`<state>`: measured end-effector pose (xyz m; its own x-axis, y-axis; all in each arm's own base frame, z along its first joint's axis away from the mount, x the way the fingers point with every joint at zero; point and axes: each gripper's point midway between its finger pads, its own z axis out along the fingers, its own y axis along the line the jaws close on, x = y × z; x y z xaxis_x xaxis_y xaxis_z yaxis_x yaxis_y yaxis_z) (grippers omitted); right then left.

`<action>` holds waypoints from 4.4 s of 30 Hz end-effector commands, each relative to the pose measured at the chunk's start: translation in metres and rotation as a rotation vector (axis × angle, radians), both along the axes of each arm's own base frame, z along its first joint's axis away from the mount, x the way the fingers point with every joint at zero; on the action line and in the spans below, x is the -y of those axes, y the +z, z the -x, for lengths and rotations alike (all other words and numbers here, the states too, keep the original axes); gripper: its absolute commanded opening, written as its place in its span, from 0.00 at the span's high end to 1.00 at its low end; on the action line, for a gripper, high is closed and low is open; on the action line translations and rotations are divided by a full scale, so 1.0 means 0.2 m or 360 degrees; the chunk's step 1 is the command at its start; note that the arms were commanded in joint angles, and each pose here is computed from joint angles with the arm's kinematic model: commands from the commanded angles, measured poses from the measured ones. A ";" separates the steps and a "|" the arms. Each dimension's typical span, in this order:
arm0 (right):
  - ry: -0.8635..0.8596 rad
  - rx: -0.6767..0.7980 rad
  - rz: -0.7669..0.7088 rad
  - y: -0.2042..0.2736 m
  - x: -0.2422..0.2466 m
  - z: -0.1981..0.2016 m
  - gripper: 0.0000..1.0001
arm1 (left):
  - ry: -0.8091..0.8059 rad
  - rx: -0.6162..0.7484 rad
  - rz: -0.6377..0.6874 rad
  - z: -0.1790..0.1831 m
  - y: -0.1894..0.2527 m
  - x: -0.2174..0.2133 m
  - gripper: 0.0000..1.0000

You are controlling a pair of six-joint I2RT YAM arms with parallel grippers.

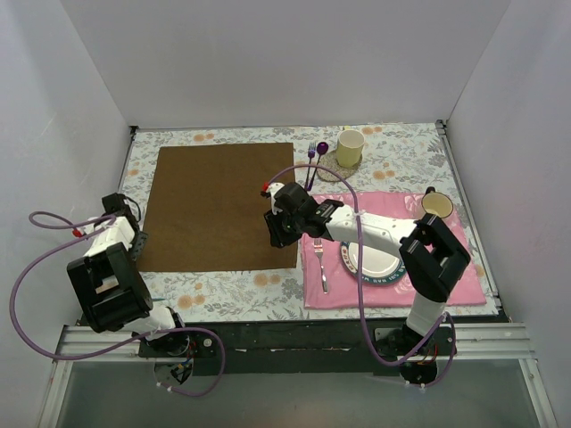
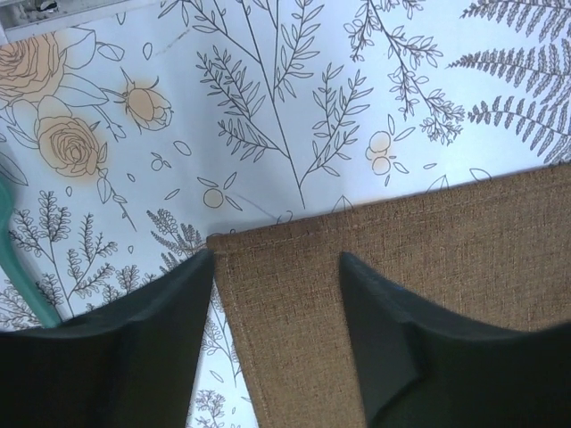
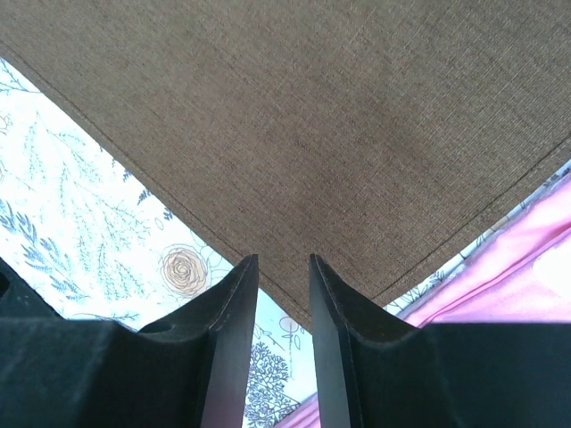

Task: Fold the napkin, place the utensils inside, and roll it up
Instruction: Flatten the napkin out, then fold the napkin

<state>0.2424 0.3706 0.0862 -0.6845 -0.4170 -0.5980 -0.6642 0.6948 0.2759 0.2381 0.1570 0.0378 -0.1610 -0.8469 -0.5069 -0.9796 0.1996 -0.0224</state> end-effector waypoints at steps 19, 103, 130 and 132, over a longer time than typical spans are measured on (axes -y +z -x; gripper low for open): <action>-0.0022 0.0033 -0.0101 0.07 0.01 0.02 0.62 | 0.0087 -0.0178 -0.0024 0.12 -0.16 -0.02 0.47; -0.0536 0.0035 -0.0270 0.35 0.60 -0.23 0.62 | -0.1953 0.1175 0.0420 -1.66 0.37 1.92 1.00; -0.0543 -0.0022 -0.0250 0.24 0.61 -0.20 0.62 | -0.2010 0.1212 0.0400 -1.84 0.31 2.07 1.00; -0.0543 -0.0024 -0.0249 0.24 0.61 -0.20 0.62 | -0.1999 0.1230 0.0398 -1.86 0.33 2.08 1.00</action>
<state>0.2772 0.2457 0.1243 -0.7982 -0.0851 -0.5964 -0.3857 0.8327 0.3973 0.5970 -0.2537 0.0775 -0.6379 -0.4214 -0.6446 0.0656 0.8042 -0.5907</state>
